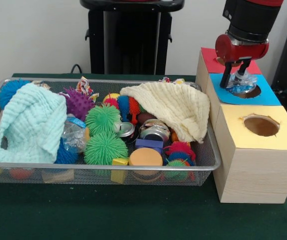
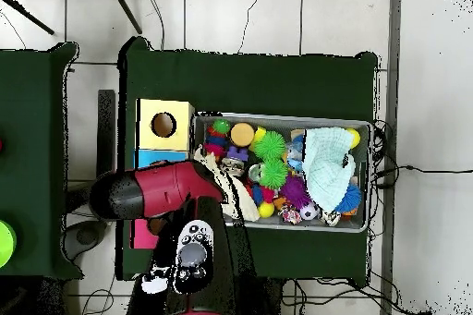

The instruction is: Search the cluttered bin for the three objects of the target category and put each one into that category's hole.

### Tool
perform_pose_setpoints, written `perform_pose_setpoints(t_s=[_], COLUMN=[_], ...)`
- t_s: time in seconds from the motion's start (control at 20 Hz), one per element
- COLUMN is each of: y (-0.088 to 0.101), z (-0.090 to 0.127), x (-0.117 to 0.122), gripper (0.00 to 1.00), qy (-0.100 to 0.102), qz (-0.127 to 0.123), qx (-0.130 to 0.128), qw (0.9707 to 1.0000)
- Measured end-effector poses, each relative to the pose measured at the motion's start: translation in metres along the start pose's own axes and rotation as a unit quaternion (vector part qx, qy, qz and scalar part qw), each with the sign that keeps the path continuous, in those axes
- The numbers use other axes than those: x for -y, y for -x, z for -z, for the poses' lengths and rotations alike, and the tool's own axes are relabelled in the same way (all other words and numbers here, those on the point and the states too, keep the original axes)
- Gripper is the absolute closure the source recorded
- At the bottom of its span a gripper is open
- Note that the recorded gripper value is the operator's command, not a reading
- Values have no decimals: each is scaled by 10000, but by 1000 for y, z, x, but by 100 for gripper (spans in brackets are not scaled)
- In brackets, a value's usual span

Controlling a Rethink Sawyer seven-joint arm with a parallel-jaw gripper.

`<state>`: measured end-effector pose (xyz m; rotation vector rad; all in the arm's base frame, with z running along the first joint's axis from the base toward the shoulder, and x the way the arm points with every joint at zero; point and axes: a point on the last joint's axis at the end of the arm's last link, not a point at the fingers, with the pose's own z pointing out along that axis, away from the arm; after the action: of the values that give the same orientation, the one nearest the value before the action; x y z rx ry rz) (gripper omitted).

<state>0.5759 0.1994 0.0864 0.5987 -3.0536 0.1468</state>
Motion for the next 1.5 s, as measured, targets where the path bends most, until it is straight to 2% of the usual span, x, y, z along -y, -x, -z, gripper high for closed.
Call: perform_pose_setpoints(t_s=[0.4,0.45,0.75,1.5], y=[0,0,4,4], z=[0,0,1,-1], x=[0,0,3,4], gripper=[100,0,0,0], qy=[0,-1,-31,-34], qz=[0,1,-14,-20], qx=[3,6,95,110], qw=[10000,10000,9999,9999])
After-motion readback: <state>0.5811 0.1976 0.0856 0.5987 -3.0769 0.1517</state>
